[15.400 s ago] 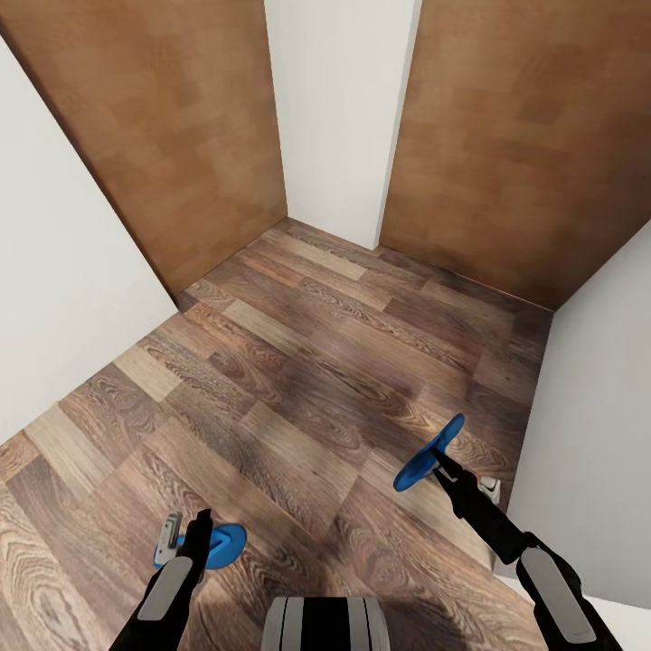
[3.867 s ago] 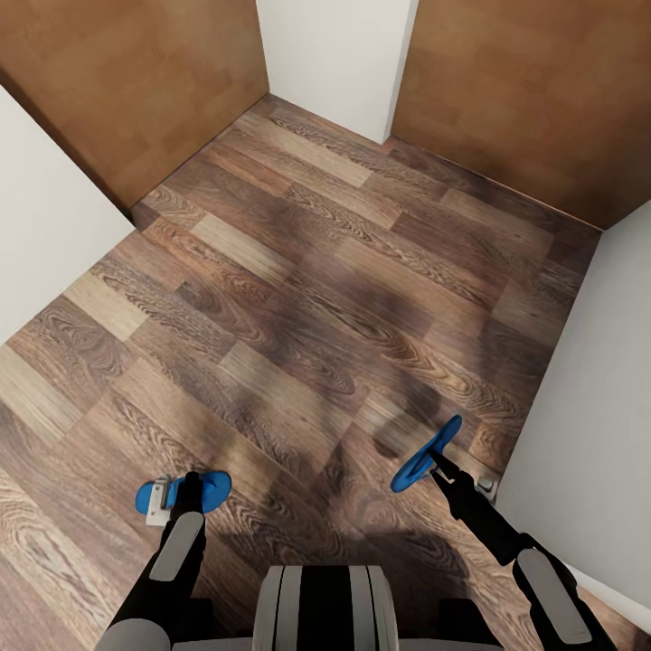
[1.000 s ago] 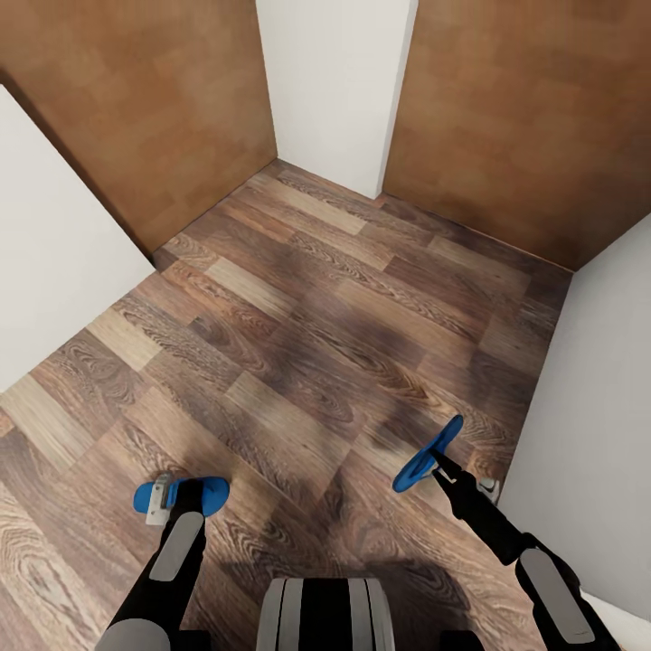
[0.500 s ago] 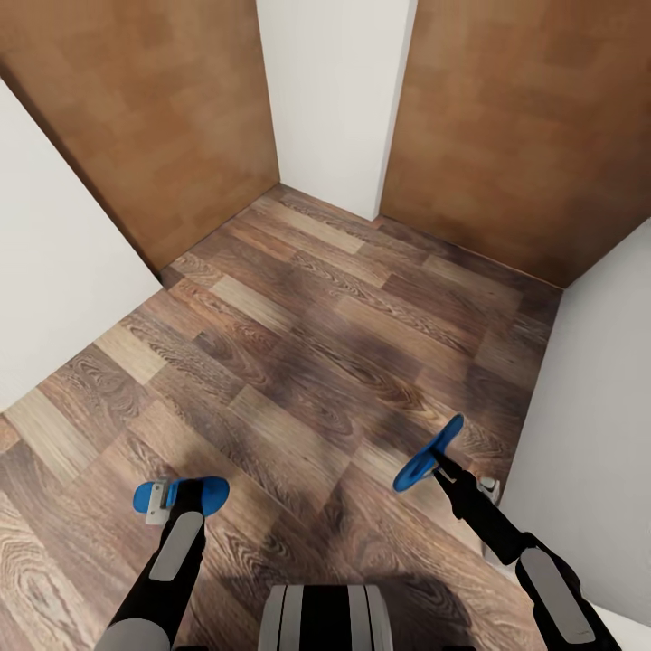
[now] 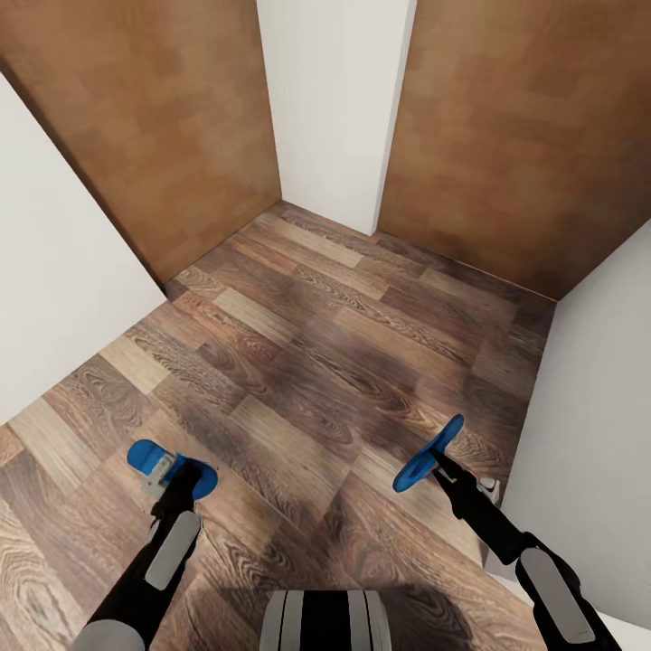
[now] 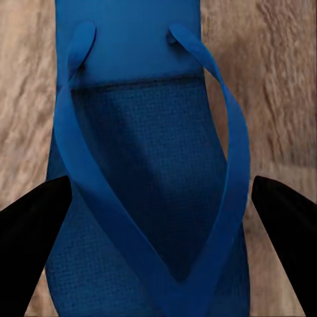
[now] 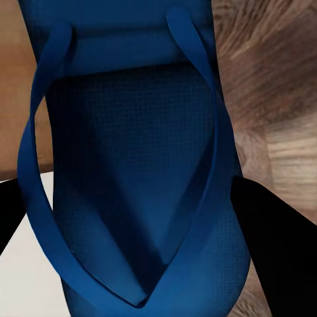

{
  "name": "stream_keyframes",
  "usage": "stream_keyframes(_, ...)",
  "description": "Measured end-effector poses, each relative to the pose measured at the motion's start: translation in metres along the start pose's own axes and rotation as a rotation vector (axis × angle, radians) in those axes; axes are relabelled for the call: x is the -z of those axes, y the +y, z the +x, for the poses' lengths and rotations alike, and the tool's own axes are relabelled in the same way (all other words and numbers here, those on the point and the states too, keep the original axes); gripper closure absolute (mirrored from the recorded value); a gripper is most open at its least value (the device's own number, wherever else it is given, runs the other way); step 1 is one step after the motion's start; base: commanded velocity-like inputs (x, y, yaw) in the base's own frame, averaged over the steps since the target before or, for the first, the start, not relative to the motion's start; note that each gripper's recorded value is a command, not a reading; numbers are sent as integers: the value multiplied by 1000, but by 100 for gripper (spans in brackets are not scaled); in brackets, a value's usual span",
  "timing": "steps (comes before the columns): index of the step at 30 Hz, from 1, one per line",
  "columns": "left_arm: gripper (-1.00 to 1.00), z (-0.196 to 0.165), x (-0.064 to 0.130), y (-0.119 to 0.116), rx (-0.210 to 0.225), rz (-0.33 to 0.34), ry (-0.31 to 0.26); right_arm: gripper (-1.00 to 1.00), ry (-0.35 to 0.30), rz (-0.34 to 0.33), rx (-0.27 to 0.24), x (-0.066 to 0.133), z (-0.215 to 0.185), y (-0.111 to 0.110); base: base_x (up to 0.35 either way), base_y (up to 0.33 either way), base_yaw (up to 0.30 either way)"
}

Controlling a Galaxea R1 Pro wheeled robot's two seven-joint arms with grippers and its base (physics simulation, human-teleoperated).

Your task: In the bedroom, move the book from the bed onto either nightstand, and place the two sandals side by side next to the bed.

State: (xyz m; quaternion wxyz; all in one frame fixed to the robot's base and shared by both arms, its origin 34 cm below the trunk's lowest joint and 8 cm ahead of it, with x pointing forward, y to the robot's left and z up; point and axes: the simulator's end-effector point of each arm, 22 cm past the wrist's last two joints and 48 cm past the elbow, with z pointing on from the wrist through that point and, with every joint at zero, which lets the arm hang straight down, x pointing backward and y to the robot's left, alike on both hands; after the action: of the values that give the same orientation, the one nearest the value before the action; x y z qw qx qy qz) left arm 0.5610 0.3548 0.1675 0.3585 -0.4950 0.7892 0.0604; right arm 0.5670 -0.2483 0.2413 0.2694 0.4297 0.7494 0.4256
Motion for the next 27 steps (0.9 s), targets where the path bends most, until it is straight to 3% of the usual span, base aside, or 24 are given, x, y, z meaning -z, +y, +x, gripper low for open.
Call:
stream_keyframes(1,100,-3,-1,1,-30,5,-5,100,0,0,0,0,0,0,0,0,0)
stream_keyframes(5,100,-23,-13,18,-230,14,6,100,0,0,0,0,0,0,0,0,0)
stream_keyframes(11,100,-61,-36,85,-489,-88,208,100,-1,0,-1,0,0,0,0,0,0)
stream_keyframes(13,100,-71,-37,88,-519,-85,243,100,-1,0,-1,0,1,0,0,0,0)
stream_keyframes(17,100,-85,-39,87,-504,-59,286,100,-1,0,-1,0,1,0,0,0,0)
stream_keyframes(21,100,-87,-38,86,-448,-21,350,100,-2,-1,-1,-1,1,0,0,0,0)
stream_keyframes(23,100,-82,-35,71,-410,61,382,100,-2,-1,-1,-1,1,0,0,0,0)
stream_keyframes(27,100,-58,-19,21,-358,308,461,100,-2,-1,-2,-1,2,0,0,0,0)
